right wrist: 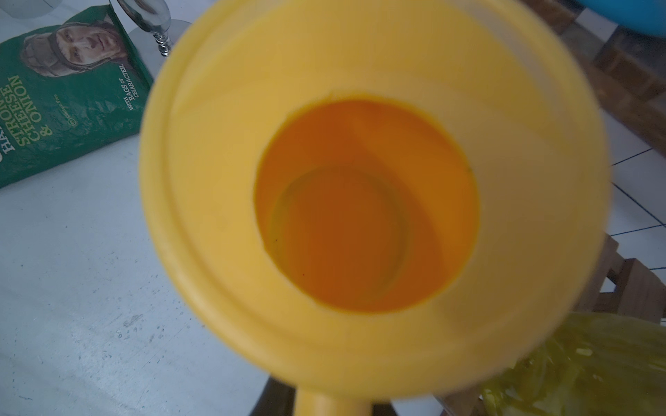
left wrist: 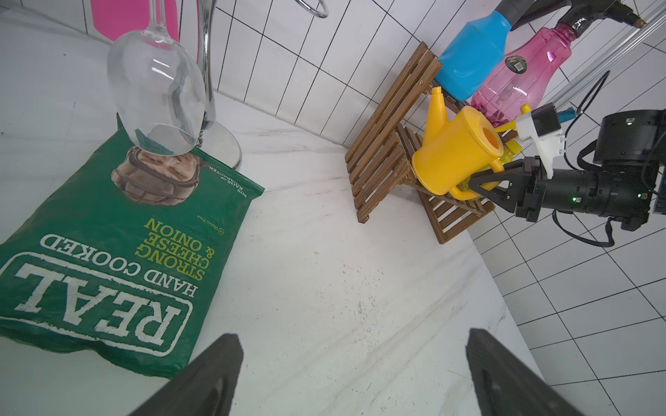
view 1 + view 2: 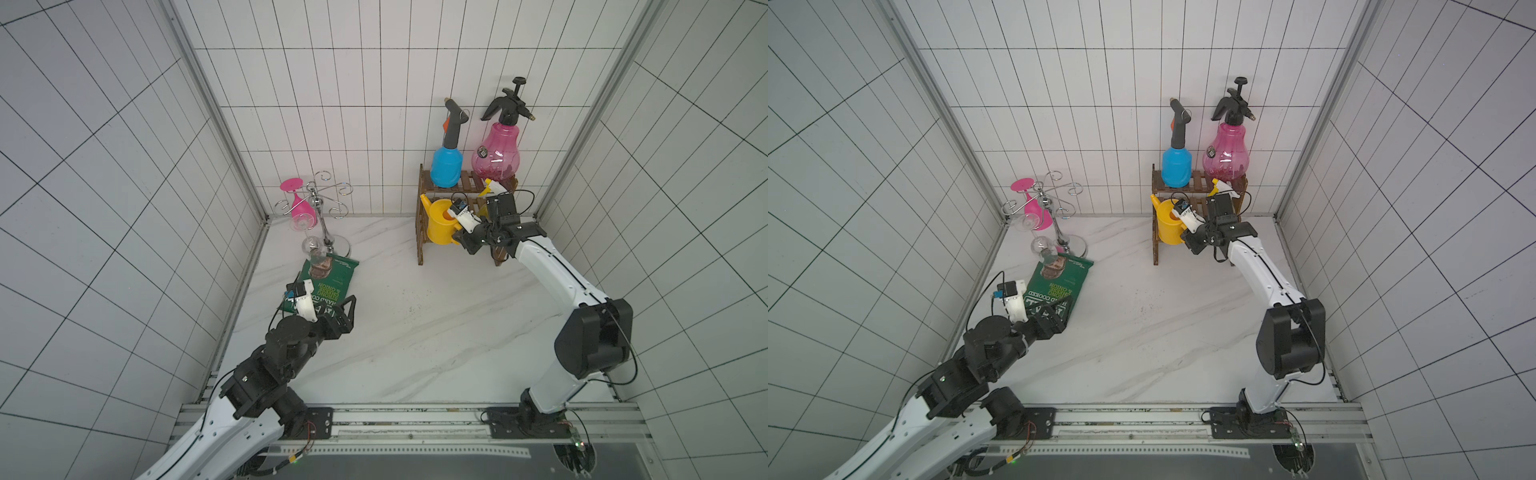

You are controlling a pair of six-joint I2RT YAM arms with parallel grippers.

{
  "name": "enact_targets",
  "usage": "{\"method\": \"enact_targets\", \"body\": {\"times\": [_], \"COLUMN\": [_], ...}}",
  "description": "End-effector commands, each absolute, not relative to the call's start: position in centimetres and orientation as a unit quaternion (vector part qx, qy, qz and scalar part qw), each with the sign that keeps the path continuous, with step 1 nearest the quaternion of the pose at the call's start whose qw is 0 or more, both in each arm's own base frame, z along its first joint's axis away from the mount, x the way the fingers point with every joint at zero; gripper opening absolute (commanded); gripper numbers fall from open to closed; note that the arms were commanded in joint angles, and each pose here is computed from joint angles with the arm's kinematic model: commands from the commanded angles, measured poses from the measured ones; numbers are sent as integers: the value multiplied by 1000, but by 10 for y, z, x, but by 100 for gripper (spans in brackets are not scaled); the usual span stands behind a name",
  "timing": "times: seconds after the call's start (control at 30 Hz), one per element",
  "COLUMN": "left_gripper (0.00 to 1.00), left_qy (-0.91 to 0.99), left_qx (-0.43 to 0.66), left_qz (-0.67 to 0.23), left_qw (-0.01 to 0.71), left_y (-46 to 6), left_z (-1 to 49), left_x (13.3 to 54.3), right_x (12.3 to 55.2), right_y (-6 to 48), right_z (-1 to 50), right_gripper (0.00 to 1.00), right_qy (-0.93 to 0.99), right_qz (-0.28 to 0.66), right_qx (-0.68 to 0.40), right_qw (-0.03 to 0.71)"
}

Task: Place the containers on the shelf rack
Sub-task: 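Place the container on the shelf.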

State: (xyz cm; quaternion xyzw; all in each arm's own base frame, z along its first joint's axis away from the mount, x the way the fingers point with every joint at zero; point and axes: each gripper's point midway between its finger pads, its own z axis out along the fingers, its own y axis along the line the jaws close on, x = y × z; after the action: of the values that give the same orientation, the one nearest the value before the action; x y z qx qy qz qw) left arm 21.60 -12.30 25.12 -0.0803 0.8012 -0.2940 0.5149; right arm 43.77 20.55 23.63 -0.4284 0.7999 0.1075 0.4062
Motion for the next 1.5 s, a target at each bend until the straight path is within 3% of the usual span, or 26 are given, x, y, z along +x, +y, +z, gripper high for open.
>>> {"method": "enact_targets", "body": {"times": [0.0, 0.3, 0.5, 0.63, 1.1, 1.47], "left_gripper": [99, 99, 99, 99, 99, 99], "left_qy": [802, 803, 803, 802, 803, 800], "left_qx": [-81, -81, -81, -82, -79, -77], "left_qz": [-282, -281, -280, -280, -280, -279], "left_qw": [520, 520, 520, 521, 521, 526], "left_y": [-118, -119, -118, -118, -120, -118], "left_z": [247, 248, 248, 249, 251, 258], "left_x": [217, 217, 217, 217, 219, 217], "right_x": [451, 471, 478, 480, 468, 422], "right_y": [202, 199, 199, 197, 187, 176], "right_z": [245, 240, 235, 233, 243, 270], "right_gripper": [0, 10, 35, 43, 59, 63], "right_qy": [795, 799, 801, 803, 804, 793], "right_qz": [106, 113, 111, 106, 90, 100], "right_qx": [-426, -420, -419, -416, -395, -374], "right_qw": [418, 416, 413, 413, 435, 469]}}
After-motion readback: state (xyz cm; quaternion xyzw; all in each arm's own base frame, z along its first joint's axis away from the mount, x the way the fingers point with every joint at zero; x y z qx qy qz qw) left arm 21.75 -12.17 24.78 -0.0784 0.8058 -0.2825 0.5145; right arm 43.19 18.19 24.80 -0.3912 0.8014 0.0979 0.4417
